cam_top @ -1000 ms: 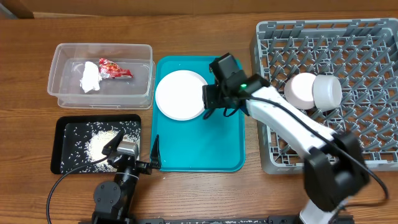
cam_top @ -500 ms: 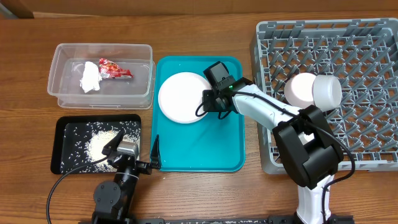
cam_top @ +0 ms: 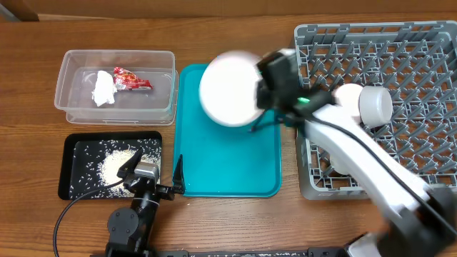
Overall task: Sort waste into correct bins and load items into the dishwasher
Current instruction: 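Lift the white plate and stand it upright in the dish rack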
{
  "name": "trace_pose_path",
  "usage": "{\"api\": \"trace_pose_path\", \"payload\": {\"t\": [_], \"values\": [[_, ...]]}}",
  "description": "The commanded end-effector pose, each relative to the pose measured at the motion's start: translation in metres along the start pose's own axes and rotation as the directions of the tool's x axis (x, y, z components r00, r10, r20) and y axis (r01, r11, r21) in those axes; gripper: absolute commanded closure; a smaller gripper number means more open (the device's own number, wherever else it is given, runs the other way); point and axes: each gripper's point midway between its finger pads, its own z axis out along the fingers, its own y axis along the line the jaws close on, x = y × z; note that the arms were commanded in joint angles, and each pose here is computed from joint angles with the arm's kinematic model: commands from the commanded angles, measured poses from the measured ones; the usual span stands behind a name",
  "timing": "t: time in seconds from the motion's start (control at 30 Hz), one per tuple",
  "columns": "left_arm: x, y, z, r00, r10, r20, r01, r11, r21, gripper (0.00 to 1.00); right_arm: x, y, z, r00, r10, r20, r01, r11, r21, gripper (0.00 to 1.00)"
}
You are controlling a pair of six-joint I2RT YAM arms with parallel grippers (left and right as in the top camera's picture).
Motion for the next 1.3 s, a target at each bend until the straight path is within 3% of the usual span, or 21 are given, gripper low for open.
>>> {"api": "trace_pose_path", "payload": {"t": [0.0, 0.13, 0.43, 0.53, 0.87, 0.97, 1.07, 1.27], "values": [[0.001, 0.0, 0.0, 1.0, 0.015, 0.0, -0.015, 1.0, 0.005, 0.0, -0.066, -0.081, -0.067, 0.953, -0.007, 0.304, -0.094, 0.943, 0.318, 0.96], [0.001, 0.0, 0.0, 1.0, 0.015, 0.0, -0.015, 1.0, 0.005, 0.0, -0.09, -0.137, -0.092, 0.931, -0.11, 0.349, -0.099, 0.843, 0.528, 0.96], [0.001, 0.0, 0.0, 1.0, 0.015, 0.0, -0.015, 1.0, 0.005, 0.0, -0.096, -0.24, -0.061, 0.968, -0.117, 0.221, -0.092, 0.656, 0.749, 0.96], [0.001, 0.0, 0.0, 1.0, 0.015, 0.0, -0.015, 1.0, 0.005, 0.0, -0.096, -0.251, -0.045, 0.971, -0.099, 0.217, -0.103, 0.646, 0.756, 0.96], [0.001, 0.0, 0.0, 1.0, 0.015, 0.0, -0.015, 1.0, 0.005, 0.0, -0.074, -0.219, 0.032, 0.983, -0.176, 0.059, 0.082, 0.698, 0.712, 0.96], [0.001, 0.0, 0.0, 1.0, 0.015, 0.0, -0.015, 1.0, 0.005, 0.0, -0.073, -0.207, 0.037, 0.979, -0.196, 0.057, 0.101, 0.708, 0.699, 0.85], [0.001, 0.0, 0.0, 1.0, 0.015, 0.0, -0.015, 1.0, 0.005, 0.0, -0.078, -0.191, 0.031, 0.971, -0.222, 0.087, 0.099, 0.707, 0.7, 0.63], [0.001, 0.0, 0.0, 1.0, 0.015, 0.0, -0.015, 1.0, 0.005, 0.0, -0.086, -0.155, 0.003, 0.95, -0.274, 0.147, 0.099, 0.716, 0.691, 0.49]]}}
